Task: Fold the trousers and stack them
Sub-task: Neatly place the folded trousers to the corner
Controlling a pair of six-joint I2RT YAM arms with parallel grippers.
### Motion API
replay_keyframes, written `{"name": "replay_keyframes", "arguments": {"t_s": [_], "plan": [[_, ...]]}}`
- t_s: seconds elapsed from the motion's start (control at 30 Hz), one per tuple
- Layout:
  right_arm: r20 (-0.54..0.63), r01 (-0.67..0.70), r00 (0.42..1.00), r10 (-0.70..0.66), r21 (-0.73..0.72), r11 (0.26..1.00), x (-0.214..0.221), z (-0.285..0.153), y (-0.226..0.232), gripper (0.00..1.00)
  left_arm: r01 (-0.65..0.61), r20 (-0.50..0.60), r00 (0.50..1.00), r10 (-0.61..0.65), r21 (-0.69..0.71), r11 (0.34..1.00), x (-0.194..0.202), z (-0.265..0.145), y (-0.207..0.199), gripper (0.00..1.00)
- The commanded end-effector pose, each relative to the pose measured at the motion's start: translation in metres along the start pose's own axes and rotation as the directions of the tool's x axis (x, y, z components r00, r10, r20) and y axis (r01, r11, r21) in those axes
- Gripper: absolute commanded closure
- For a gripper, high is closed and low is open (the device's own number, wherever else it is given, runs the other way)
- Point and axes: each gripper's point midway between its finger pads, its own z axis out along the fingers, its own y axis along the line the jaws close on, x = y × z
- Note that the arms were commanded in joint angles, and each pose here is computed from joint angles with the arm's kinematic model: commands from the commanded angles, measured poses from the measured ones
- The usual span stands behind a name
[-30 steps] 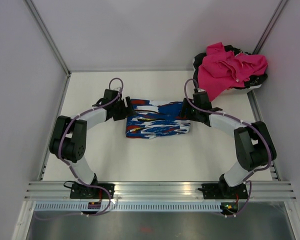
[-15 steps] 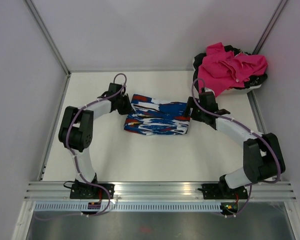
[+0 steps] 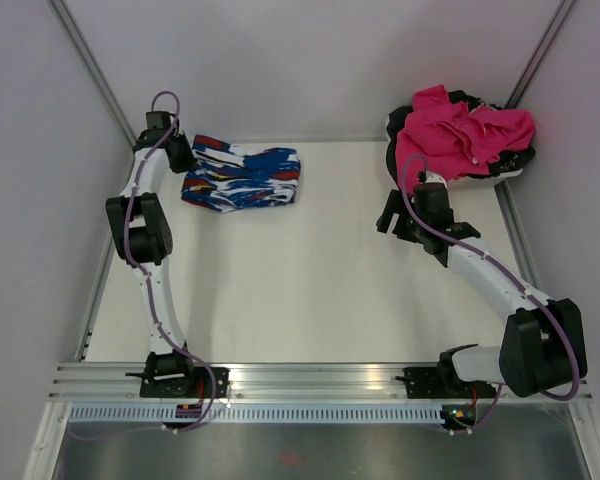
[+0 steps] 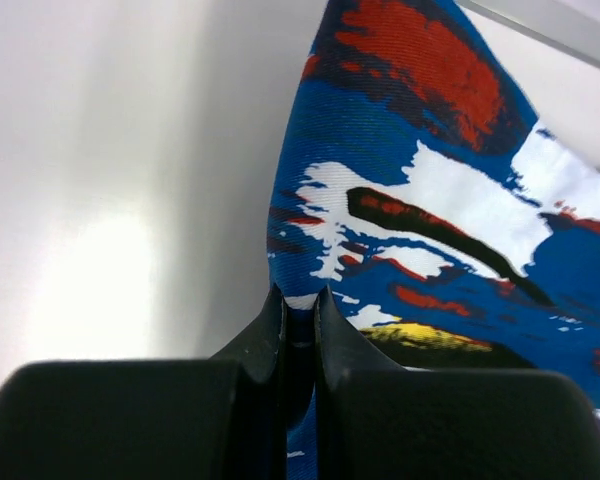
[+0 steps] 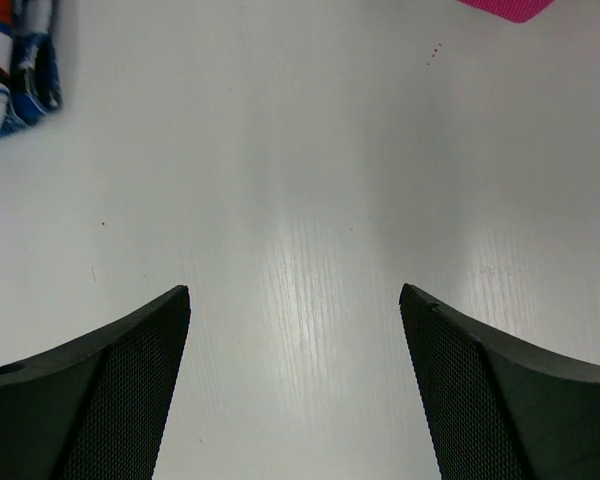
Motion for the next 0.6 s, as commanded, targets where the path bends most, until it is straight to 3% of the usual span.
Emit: {"name": "replay_keyframes", "arguments": {"t_s": [0.0, 0.1, 0.27, 0.4, 0.57], "plan": [[0.06, -0.014, 0.998, 0.014, 0.007, 1.0, -0.013, -0.006, -0.001, 0.08, -0.035, 0.067, 0.997, 0.047, -0.165, 0.986, -0.037, -0.003, 0.067, 0.98], [0.052, -0.005, 0.999, 0.004, 0.008, 1.0, -0.016, 0.001, 0.002, 0.08, 0.004, 0.127, 0.991, 0.026, -0.231, 0.973, -0.057, 0.001, 0.11, 0.98], [-0.003, 0.023, 1.0, -0.023, 0.02, 1.0, -0.01, 0.02, 0.002, 0.08, -0.118, 0.192, 0.961, 0.198, -0.362, 0.925, -0.096, -0.002, 0.152, 0.98], [-0.049, 0.045, 0.998, -0.044, 0.008, 0.999, -0.011, 0.03, 0.008, 0.09, -0.064, 0.267, 0.948, 0.171, -0.366, 0.928, -0.114, -0.007, 0.182, 0.93], [-0.069, 0.057, 0.996, -0.057, 0.009, 0.998, -0.012, 0.036, 0.01, 0.09, -0.092, 0.3, 0.926, 0.229, -0.408, 0.908, -0.127, -0.006, 0.198, 0.82]]}}
